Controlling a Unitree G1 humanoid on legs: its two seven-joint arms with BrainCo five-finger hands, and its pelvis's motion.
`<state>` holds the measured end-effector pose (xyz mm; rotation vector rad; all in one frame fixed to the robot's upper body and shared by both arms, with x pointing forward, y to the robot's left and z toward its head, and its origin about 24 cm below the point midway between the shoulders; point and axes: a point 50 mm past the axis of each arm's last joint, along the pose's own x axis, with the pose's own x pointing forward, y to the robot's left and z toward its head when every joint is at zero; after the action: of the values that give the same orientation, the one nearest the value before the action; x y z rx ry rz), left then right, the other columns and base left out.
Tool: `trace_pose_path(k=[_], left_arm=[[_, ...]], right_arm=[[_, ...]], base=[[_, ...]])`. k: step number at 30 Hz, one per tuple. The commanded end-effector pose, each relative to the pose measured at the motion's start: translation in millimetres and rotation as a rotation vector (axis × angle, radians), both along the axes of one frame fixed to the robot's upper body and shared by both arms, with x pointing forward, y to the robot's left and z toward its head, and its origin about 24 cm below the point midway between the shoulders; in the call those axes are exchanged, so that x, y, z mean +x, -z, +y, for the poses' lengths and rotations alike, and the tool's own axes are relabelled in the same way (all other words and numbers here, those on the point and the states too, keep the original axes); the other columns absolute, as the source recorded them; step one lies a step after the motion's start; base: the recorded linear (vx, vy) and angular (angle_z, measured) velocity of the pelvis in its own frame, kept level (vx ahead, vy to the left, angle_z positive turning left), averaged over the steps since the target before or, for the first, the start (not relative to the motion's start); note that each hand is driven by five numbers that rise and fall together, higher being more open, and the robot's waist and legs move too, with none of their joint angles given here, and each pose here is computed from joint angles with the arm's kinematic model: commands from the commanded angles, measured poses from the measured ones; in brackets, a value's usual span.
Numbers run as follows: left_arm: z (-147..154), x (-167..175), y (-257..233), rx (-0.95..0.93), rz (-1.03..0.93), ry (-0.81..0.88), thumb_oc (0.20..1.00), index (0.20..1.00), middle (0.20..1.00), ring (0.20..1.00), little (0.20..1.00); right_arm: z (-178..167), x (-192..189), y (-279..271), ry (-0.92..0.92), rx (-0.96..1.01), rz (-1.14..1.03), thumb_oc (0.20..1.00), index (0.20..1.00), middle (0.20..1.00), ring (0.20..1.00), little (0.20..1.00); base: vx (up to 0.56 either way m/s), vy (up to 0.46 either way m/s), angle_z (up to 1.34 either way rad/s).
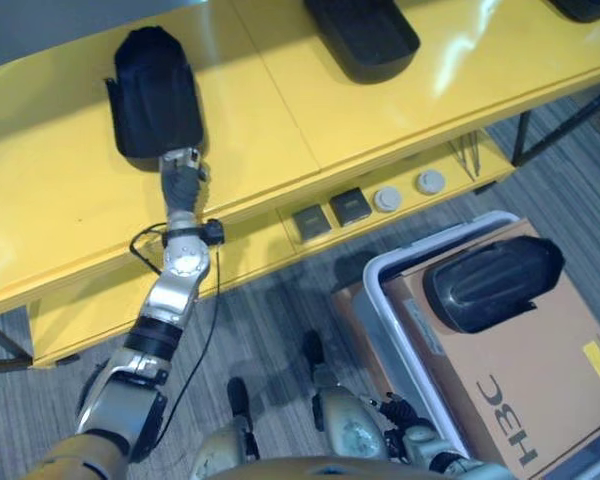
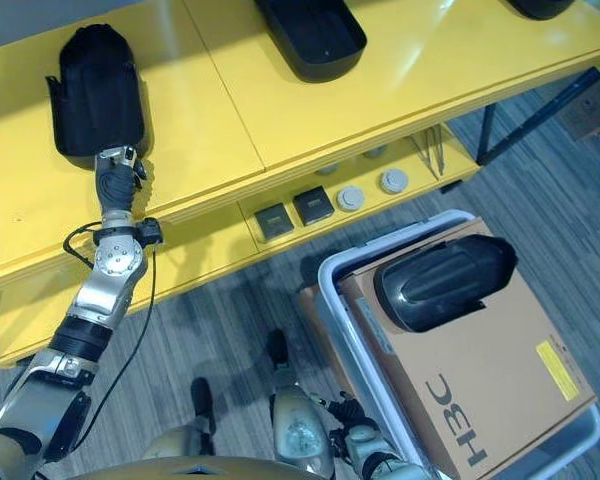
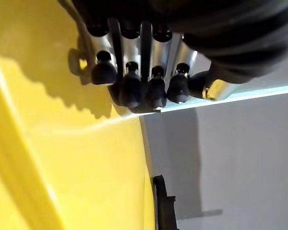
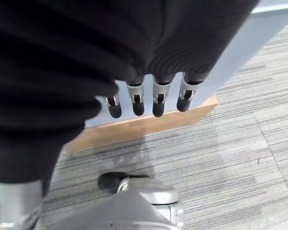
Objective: Move parts from the plastic box to the shelf.
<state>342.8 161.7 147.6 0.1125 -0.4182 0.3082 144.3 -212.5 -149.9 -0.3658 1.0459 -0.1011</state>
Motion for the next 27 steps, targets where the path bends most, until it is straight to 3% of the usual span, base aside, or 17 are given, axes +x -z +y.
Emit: trace_pose_path(k=[1,7,10,11,12,13,16,18,27], left_arm=[[11.5,1.7,-26.2,0.006,-0.120,-0.035,0.200,0.200,0.200,0.200,0.200],[5.0,0.7,-27.3,-0.025,-0.131,-0.001,0.200,0.200,0.200,0.200,0.200],[-5.3,-13.5,-22.7,-0.034,-0.146,0.106,0.200,0.200,0.200,0.200,0.200],[-5.0,-19.1,-16.2,-0.042,-0.131,0.128,0.476,0.476,0.476,0.476,0.476],[-5.0,-31.8,-7.8,-0.049,-0.121,0.183,0.912,0.912,0.912,0.912,0.912],[-3.9,-38.4,-2.8,-0.044,-0.109,0.203,1.000,1.000,1.000,1.000,1.000],[-3.6,-50.3,5.0,-0.054,-0.091,0.244,1.000,1.000,1.000,1.000,1.000],[-6.8,-70.9,8.8,0.040,-0.082,0.343,1.000,1.000,1.000,1.000,1.000],[-10.8,-68.5,6.8,0.162,-0.087,0.338,1.000,1.000,1.000,1.000,1.000]], right_arm=[[10.1,-0.4,2.0,-0.042,-0.001,0.011,1.000,1.000,1.000,1.000,1.000],[8.4,-2.0,2.4,-0.035,-0.005,0.015,1.000,1.000,1.000,1.000,1.000],[4.6,-5.1,3.0,-0.001,-0.001,0.024,1.000,1.000,1.000,1.000,1.000],[3.7,-7.5,3.7,0.008,0.003,0.031,1.000,1.000,1.000,1.000,1.000],[0.6,-12.3,4.9,0.031,0.010,0.046,1.000,1.000,1.000,1.000,1.000],[-0.8,-16.2,6.1,0.039,0.012,0.061,1.000,1.000,1.000,1.000,1.000],[-2.3,-22.7,8.0,0.047,0.018,0.084,1.000,1.000,1.000,1.000,1.000],[-5.9,-30.9,9.7,0.102,0.042,0.097,1.000,1.000,1.000,1.000,1.000],[3.7,-31.1,8.3,0.289,0.114,-0.015,1.000,1.000,1.000,1.000,1.000]], base=[[0.02,0.004,-0.11],[0.02,0.011,-0.06],[0.02,0.027,-0.01],[0.07,0.084,-0.02],[0.08,0.081,0.03],[0.06,0.068,0.10],[0.03,0.079,0.15],[-0.03,0.206,0.17],[-0.15,0.150,-0.18]])
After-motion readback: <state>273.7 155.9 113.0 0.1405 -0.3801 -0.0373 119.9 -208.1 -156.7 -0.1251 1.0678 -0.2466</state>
